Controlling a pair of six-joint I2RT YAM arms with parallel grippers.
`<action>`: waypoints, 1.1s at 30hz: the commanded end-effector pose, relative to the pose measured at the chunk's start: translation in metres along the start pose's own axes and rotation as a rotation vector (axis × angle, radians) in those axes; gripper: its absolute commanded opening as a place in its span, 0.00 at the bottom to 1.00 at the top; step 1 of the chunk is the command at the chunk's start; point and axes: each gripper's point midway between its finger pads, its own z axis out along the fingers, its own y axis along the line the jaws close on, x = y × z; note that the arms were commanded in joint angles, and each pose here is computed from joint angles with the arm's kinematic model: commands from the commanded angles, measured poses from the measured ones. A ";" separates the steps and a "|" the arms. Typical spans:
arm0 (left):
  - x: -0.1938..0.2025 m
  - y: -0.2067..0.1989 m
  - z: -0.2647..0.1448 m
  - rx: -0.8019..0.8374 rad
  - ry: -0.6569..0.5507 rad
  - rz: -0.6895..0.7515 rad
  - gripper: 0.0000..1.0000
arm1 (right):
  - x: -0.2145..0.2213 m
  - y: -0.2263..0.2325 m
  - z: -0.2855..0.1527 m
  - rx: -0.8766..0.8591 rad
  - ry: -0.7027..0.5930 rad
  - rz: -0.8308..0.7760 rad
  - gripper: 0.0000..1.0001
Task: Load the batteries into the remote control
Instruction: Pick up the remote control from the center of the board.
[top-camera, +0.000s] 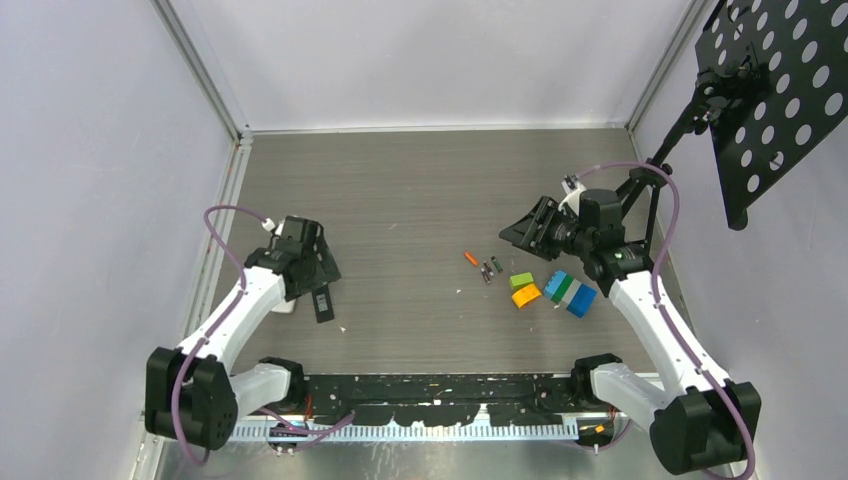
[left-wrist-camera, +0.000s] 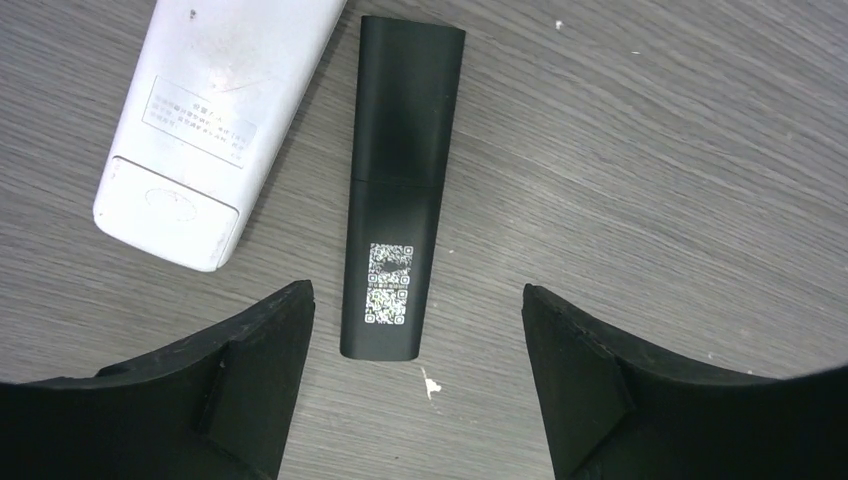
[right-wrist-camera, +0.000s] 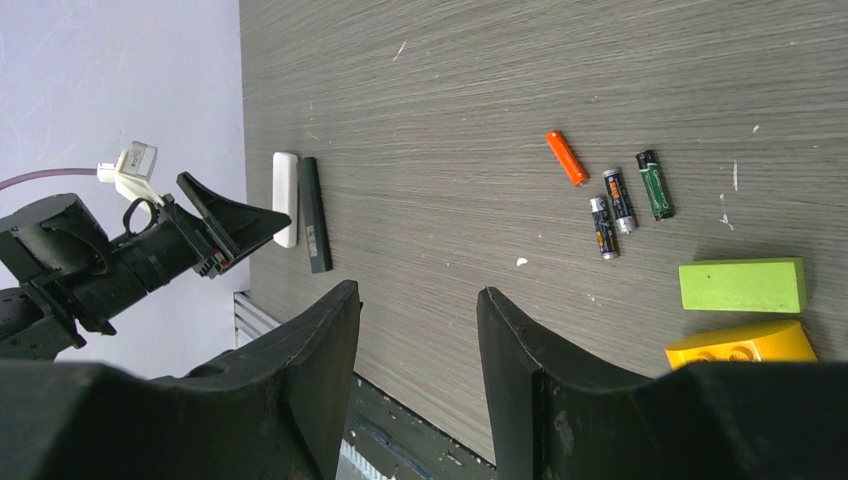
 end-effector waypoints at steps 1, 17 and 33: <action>-0.002 0.000 0.017 -0.033 -0.018 -0.051 0.75 | -0.015 0.004 0.010 -0.015 -0.042 -0.015 0.51; 0.016 0.007 0.053 -0.104 0.045 -0.053 0.67 | -0.014 -0.009 0.021 0.050 -0.005 0.025 0.48; 0.014 -0.014 0.052 -0.058 0.083 0.013 0.10 | -0.012 -0.015 0.019 0.091 -0.003 0.044 0.47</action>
